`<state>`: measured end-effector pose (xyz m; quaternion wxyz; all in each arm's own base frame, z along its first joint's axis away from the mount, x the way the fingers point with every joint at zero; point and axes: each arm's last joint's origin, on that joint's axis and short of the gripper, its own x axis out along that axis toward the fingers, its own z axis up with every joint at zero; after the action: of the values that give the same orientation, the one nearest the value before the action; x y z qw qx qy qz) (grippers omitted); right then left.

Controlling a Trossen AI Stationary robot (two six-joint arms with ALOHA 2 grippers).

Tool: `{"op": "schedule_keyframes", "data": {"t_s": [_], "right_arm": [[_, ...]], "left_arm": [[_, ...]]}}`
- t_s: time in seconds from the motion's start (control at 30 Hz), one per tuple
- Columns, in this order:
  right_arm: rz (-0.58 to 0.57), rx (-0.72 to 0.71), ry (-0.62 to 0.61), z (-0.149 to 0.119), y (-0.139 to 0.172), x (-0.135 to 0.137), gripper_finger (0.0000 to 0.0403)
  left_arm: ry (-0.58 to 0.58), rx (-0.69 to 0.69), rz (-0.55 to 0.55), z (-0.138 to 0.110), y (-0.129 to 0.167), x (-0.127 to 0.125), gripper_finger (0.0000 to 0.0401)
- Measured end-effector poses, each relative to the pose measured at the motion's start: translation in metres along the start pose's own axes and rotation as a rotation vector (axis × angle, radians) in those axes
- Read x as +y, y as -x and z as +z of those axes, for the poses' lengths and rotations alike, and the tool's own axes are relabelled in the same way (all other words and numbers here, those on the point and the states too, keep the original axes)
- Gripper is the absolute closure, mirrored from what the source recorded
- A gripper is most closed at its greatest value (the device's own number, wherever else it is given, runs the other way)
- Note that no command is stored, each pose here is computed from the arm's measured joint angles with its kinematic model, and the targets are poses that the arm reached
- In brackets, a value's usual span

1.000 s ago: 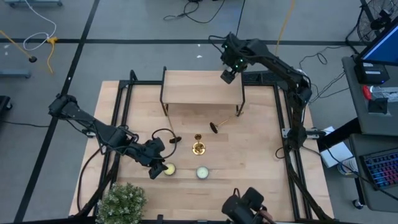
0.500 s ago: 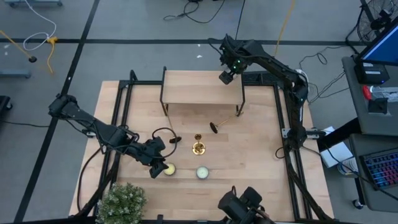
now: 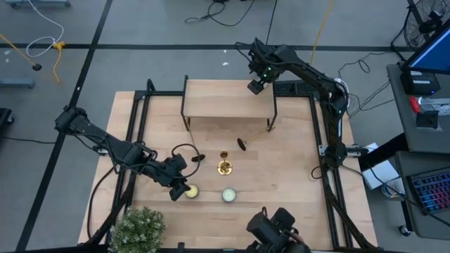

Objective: Pick & Place candle stick holders
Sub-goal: Put the orange scented candle on the shelf

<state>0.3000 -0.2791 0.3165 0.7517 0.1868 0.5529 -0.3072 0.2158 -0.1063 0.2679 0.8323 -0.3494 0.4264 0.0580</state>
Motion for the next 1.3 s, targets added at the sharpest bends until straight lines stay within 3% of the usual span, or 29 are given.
{"op": "schedule_keyframes", "data": {"t_s": [0.27,0.47,1.07,1.3], "right_arm": [[0.0,0.039,0.194,-0.004,0.0,0.0,0.0103],[0.039,0.101,0.181,-0.01,0.0,-0.007,0.0103],[0.054,0.049,0.21,-0.005,-0.001,-0.006,0.0103],[0.062,0.106,0.217,-0.005,-0.016,0.0,0.0103]], "left_arm": [[0.013,-0.004,-0.007,0.0,0.0,-0.001,0.0183],[0.013,-0.003,-0.006,0.0,0.0,-0.001,0.0183],[0.015,-0.003,-0.006,0.0,0.0,-0.001,0.0183],[0.008,-0.003,-0.005,0.0,0.0,-0.001,0.0183]]}}
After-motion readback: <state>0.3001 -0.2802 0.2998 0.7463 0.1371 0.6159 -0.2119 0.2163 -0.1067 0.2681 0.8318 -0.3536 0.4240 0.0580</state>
